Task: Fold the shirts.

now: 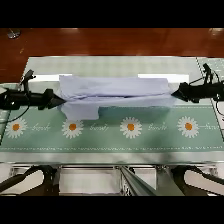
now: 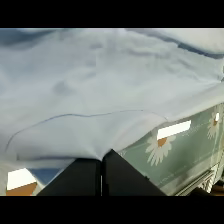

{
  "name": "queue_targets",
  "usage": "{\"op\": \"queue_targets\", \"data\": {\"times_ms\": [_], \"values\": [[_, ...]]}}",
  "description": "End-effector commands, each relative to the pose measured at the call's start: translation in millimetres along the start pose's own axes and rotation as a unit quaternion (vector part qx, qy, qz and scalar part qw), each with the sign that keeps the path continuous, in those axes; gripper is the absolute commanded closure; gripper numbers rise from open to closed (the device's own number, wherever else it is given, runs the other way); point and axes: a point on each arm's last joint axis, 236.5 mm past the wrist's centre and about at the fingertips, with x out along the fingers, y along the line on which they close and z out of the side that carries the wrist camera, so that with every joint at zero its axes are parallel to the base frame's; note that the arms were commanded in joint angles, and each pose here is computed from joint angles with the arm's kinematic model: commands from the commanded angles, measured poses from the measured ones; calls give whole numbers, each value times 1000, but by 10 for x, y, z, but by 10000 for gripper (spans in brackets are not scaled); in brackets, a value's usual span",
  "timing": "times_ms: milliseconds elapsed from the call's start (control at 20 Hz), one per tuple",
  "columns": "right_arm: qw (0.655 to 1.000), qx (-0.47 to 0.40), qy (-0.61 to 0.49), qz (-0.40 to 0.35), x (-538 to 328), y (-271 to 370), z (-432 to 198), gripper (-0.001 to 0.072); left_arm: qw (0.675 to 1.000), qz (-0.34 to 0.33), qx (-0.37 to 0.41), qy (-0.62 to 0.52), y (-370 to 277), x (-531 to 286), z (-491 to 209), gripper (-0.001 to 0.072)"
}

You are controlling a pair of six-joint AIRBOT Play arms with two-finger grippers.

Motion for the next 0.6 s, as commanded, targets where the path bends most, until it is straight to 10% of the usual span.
{"op": "queue_targets", "data": {"times_ms": [0,400,450,500,550], "values": [[999,-1,-31,18,172,206,590,690,1000,3,-14,6,-6,314,612,683],[999,29,1,39,798,109,996,671,998,-10,-58,17,143,755,1536,683],[998,32,6,47,836,142,987,474,998,-11,-59,16,164,779,1566,652],[998,29,9,48,807,133,995,152,998,-11,-57,15,166,783,1585,368],[999,16,11,48,721,110,1020,82,998,-10,-53,20,164,734,1578,17]]}}
